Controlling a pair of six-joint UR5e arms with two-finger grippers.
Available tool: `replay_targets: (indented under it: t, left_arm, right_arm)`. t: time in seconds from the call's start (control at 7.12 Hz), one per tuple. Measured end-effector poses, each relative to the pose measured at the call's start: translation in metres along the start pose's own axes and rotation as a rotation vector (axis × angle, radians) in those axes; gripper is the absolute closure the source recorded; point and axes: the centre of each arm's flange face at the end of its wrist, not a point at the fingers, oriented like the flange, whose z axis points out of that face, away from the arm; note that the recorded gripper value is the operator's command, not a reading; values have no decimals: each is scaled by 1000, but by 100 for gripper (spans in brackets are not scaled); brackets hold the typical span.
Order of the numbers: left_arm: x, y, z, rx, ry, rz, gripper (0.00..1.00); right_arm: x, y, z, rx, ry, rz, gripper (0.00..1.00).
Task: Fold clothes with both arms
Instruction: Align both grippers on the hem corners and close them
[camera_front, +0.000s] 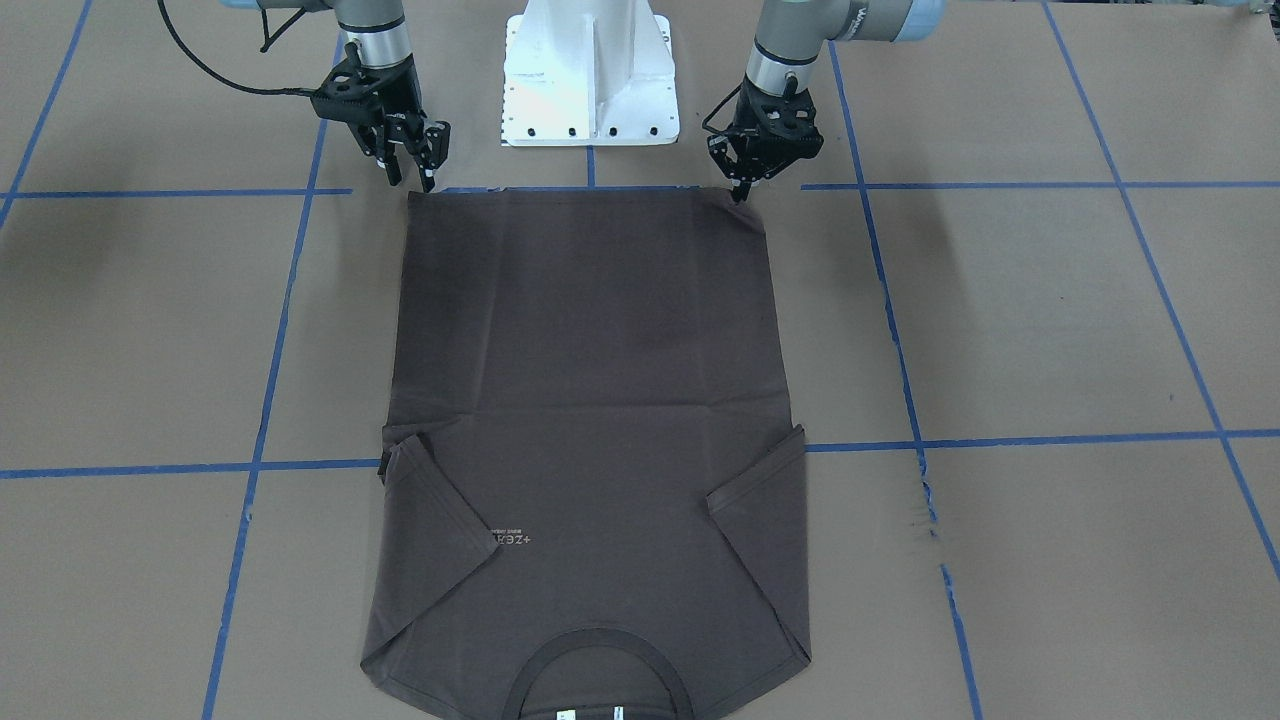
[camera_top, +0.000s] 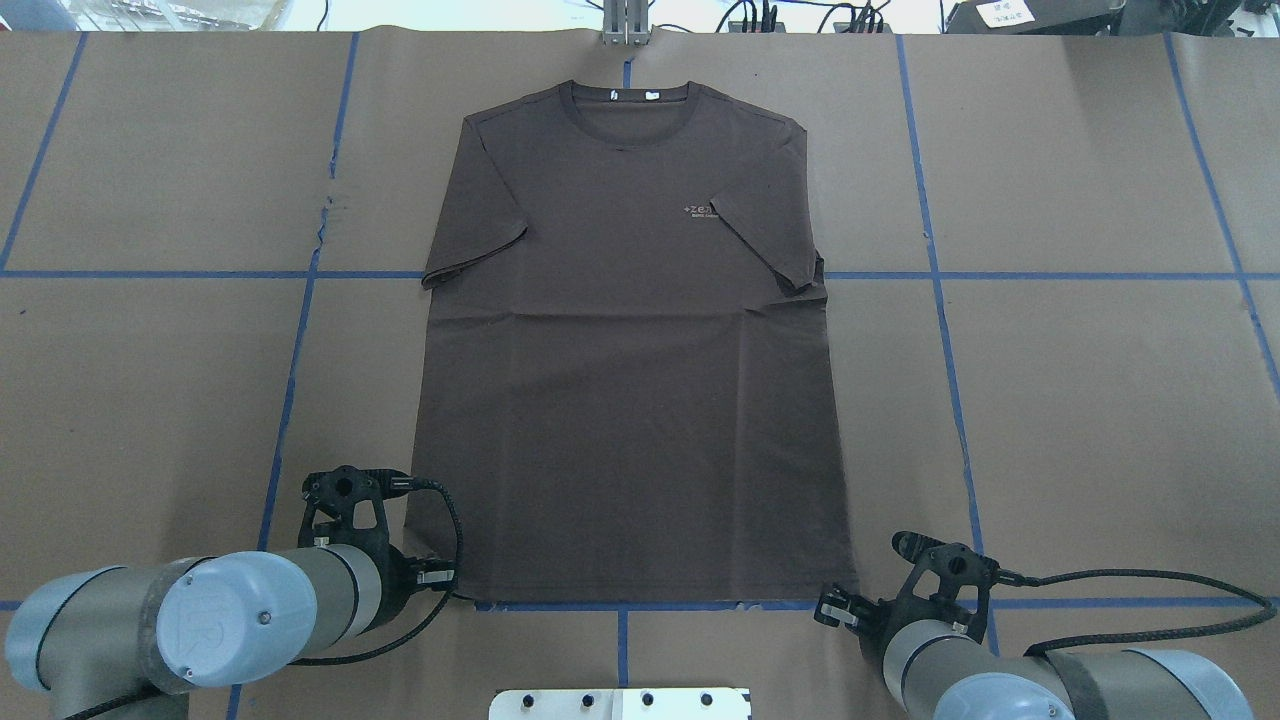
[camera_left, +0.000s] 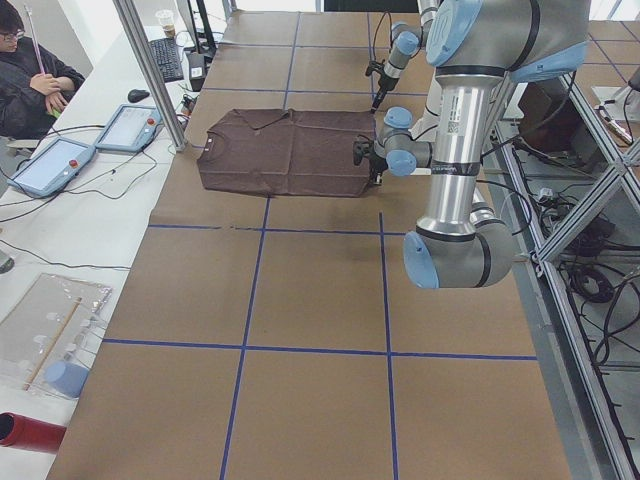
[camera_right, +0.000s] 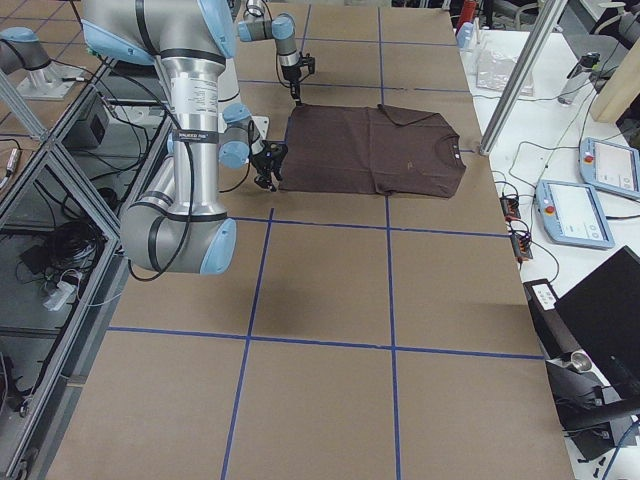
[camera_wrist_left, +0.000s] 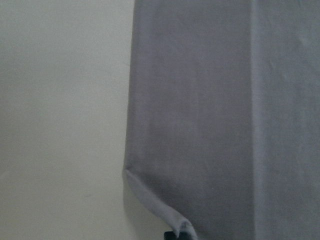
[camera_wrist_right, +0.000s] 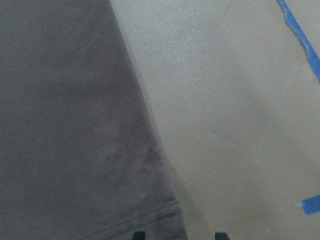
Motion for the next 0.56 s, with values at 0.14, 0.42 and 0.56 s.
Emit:
replay_targets:
  t: [0.14, 0.42, 0.56]
  left_arm:
    - [0, -1, 0, 1, 0, 0, 100]
    - [0, -2, -1, 4, 1, -2, 100]
    - [0, -3, -2, 5, 1, -3, 100]
  right_arm:
    - [0, 0, 1, 6, 1, -1, 51]
    - [1, -2, 6, 23, 3, -3, 53]
    - [1, -3, 7, 28, 4, -3, 55]
